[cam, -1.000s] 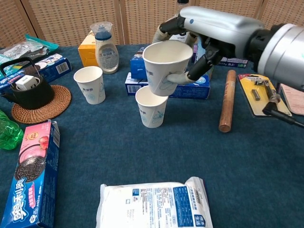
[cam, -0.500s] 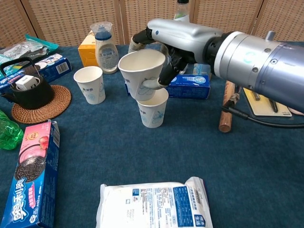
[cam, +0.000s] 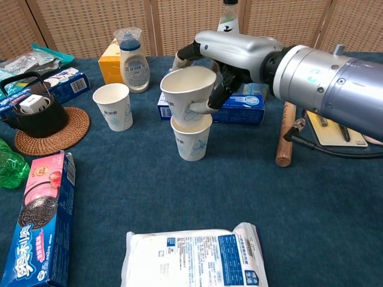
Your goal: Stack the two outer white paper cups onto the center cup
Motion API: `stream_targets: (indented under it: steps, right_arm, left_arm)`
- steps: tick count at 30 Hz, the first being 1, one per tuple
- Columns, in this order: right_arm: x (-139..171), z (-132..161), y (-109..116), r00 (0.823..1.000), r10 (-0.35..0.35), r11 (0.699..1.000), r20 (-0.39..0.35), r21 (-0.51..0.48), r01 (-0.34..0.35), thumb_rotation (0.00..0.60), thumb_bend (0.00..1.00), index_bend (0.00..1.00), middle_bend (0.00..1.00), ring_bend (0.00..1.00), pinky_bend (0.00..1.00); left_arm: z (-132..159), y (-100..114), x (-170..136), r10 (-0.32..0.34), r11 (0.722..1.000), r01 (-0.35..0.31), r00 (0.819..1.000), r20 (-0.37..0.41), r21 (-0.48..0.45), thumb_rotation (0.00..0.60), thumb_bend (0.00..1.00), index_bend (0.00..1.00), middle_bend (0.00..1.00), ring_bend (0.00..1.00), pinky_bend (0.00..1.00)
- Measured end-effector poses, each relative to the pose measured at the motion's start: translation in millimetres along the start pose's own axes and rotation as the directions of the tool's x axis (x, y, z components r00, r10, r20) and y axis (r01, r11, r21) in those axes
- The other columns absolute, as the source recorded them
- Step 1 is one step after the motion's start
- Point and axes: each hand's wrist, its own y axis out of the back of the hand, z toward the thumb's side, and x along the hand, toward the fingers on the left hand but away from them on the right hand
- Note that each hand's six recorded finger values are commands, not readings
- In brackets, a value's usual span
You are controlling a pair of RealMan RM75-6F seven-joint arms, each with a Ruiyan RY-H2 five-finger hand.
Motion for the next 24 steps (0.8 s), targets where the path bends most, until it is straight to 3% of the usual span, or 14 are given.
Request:
stream_targets:
  steps: [11,13,20,24]
  right_arm:
    - [4.9,-5.4,-7.3,1.0,0.02,1.0,0.011,-0.001,-0.02,0.6,0.37,0.34,0.32,0.06,0.39]
    - [4.9,-5.2,-9.0,1.0,0.026,1.0,0.011,-0.002,-0.026,0.6,0.36,0.31,0.31,0.06,0.39]
    - [5.1,-4.7,-13.8,0.999,0.041,0.999,0.005,0.0,-0.041,0.6,0.37,0.04,0.26,0.02,0.39]
    - [6.8,-3.0,-16.3,0.999,0.047,0.999,0.001,-0.011,-0.047,0.6,0.36,0.0,0.15,0.0,0.39]
  left_arm:
    - [0.3,1.0,-0.8,0.005,1.0,-0.005,1.0,0.0,-0.001,0.6,0.32,0.0,0.0,0.0,0.0]
    - [-0.2,1.2,-0.5,0.004,1.0,-0.004,1.0,-0.002,-0.001,0.6,0.32,0.0,0.0,0.0,0.0]
    - [-1.1,2.5,-0.1,0.008,1.0,-0.008,1.0,-0.003,-0.004,0.6,0.32,0.0,0.0,0.0,0.0]
    - [-1.3,3.1,-0.2,0.009,1.0,-0.009,1.0,-0.004,-0.005,0.6,0.32,0.0,0.0,0.0,0.0]
